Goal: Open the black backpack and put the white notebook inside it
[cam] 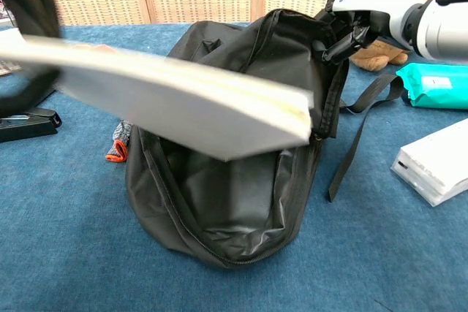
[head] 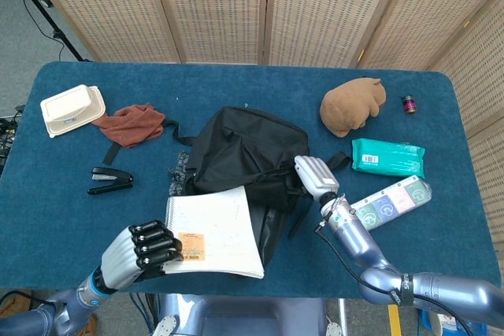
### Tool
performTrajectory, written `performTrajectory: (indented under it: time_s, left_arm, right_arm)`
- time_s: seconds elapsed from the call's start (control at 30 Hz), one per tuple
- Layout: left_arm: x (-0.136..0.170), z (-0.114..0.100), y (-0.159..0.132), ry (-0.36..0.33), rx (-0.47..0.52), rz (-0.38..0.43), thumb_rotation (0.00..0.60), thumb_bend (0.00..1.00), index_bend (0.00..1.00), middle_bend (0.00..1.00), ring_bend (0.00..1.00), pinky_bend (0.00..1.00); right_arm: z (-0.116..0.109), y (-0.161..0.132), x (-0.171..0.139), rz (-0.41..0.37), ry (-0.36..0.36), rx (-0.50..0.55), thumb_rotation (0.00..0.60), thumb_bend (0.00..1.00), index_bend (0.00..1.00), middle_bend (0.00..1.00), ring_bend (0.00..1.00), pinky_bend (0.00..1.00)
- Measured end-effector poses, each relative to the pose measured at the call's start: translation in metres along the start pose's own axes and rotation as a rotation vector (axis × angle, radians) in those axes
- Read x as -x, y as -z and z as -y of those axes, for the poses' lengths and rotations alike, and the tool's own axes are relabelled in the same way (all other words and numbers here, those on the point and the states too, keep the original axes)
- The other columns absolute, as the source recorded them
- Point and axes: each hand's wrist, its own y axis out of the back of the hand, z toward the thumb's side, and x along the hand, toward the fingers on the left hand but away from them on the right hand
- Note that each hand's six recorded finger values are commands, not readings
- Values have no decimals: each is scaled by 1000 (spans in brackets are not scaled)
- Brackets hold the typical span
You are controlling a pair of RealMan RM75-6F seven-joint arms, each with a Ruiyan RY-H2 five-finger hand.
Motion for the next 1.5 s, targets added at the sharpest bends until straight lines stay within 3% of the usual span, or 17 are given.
performTrajectory:
  time_s: [0.3,0.4,0.73,1.07,1.5]
  left_arm:
    - [15,45,4,126,-28,41,600,457,829,653,585,618]
    - [18,53,-1,141,-4,50,600,457,829,653,585,618]
    - [30,41,-17,114,51,94,600,458,829,653,585,618]
    - [37,49,-19,161,66,89,600,458,829,653,585,618]
    - [44,44,-31,148,110,114,600,458,829,653,584,618]
  right_arm:
    - [0,-9,-2,-17,-6,-12,600,724,633,555,462,564]
    - [-1,-9,-3,-16,-6,-13,600,723,633,556,462,564]
    - [-5,-5,-2,-4,3,-13,600,724,634,557,462,564]
    - [-3,-5,-1,-9,-2,-15,600,724,635,558,463,564]
    - [-1,-2,0,0,-1,-11,600,724,635,558,463,564]
